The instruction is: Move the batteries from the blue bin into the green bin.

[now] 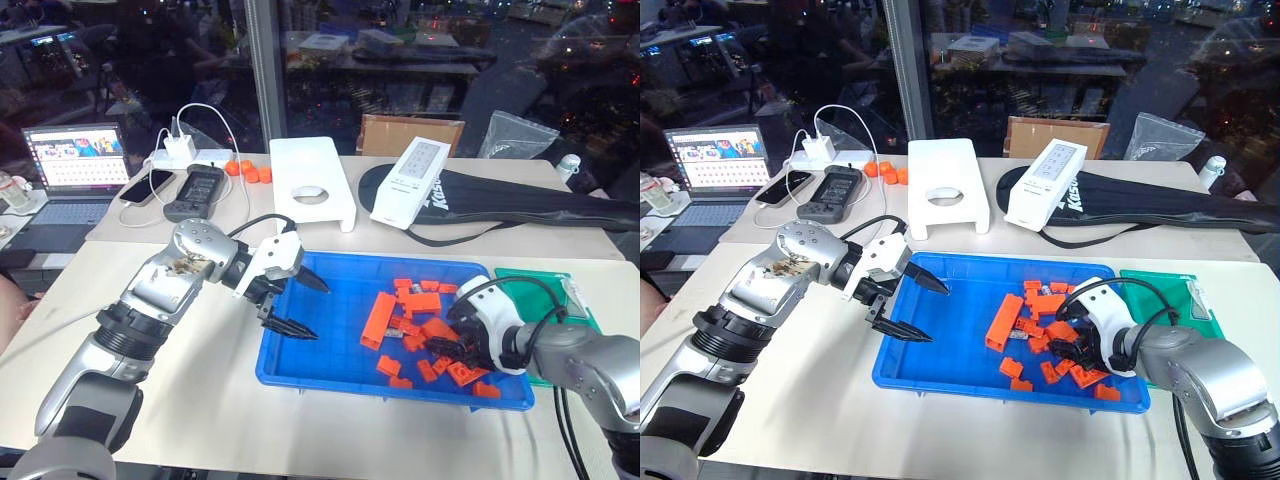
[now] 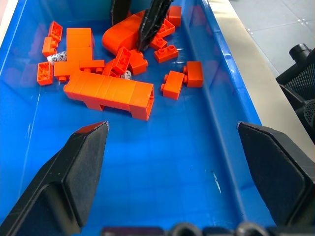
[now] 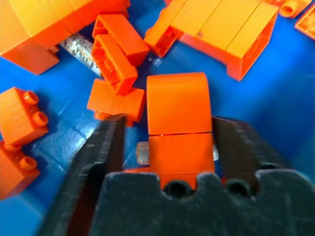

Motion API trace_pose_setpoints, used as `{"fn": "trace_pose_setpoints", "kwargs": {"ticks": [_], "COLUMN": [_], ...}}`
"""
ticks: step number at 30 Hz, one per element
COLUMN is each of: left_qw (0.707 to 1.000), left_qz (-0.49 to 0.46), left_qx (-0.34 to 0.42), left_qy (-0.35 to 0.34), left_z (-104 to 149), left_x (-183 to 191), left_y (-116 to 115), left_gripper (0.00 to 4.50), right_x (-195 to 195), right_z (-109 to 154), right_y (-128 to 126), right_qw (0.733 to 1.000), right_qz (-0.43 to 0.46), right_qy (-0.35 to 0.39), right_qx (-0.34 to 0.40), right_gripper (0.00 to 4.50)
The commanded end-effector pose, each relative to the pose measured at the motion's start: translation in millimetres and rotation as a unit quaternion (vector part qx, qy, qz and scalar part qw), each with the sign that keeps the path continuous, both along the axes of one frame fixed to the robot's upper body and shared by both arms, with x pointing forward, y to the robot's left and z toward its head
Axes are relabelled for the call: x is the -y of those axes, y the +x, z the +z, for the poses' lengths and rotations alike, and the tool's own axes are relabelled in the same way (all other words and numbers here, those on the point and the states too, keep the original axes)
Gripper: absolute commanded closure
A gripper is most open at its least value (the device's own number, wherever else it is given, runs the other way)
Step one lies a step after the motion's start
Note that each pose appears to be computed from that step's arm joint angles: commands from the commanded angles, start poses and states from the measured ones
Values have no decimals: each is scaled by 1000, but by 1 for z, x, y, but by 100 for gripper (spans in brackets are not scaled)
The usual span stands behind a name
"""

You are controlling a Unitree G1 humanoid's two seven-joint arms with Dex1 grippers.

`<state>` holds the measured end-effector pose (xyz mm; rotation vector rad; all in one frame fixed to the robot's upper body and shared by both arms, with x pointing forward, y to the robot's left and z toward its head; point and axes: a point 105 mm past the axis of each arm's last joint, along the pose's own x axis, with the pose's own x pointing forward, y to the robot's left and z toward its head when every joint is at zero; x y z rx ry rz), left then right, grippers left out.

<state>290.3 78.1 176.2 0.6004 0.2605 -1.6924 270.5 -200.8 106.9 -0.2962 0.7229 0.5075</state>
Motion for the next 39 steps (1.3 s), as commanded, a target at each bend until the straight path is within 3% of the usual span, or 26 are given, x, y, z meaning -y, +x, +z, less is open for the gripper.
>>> {"fn": "trace_pose_setpoints", "kwargs": {"ticks": [1, 8, 14, 18, 21, 22, 24, 27, 30, 39], "left_qw": [1000, 1000, 998, 998, 998, 998, 998, 998, 998, 999], "left_qz": [-2, -3, 27, 38, 40, 41, 41, 41, 40, 14], "left_qx": [21, 23, 23, 21, 19, 19, 19, 17, 11, 1], "left_qy": [-9, -9, -44, -51, -48, -47, -47, -46, -45, -34], "left_z": [7, 6, 18, 19, 17, 16, 15, 15, 11, 8], "left_x": [-1, 0, 4, 3, 1, 1, 2, 3, 4, 4], "left_y": [1, 2, 10, 12, 12, 13, 13, 13, 11, -1], "left_gripper": [0, 0, 0, 0, 0, 0, 0, 0, 0, 0], "right_x": [3, 22, 26, 32, 29, 27, 20, -2, -11, -3], "right_z": [19, 46, 35, 45, 57, 60, 66, 57, 41, 10], "right_y": [5, 22, 46, 64, 61, 58, 48, 14, -5, -7], "right_qw": [999, 995, 994, 989, 989, 990, 991, 994, 993, 998], "right_qz": [5, -21, -42, -57, -41, -33, -7, 81, 112, 58], "right_qy": [-4, -29, -32, -52, -47, -45, -32, -26, -25, -15], "right_qx": [35, 91, 93, 126, 133, 133, 126, 63, 18, -11], "right_gripper": [284, 284, 284, 149, 59, 11, 11, 11, 11, 11]}}
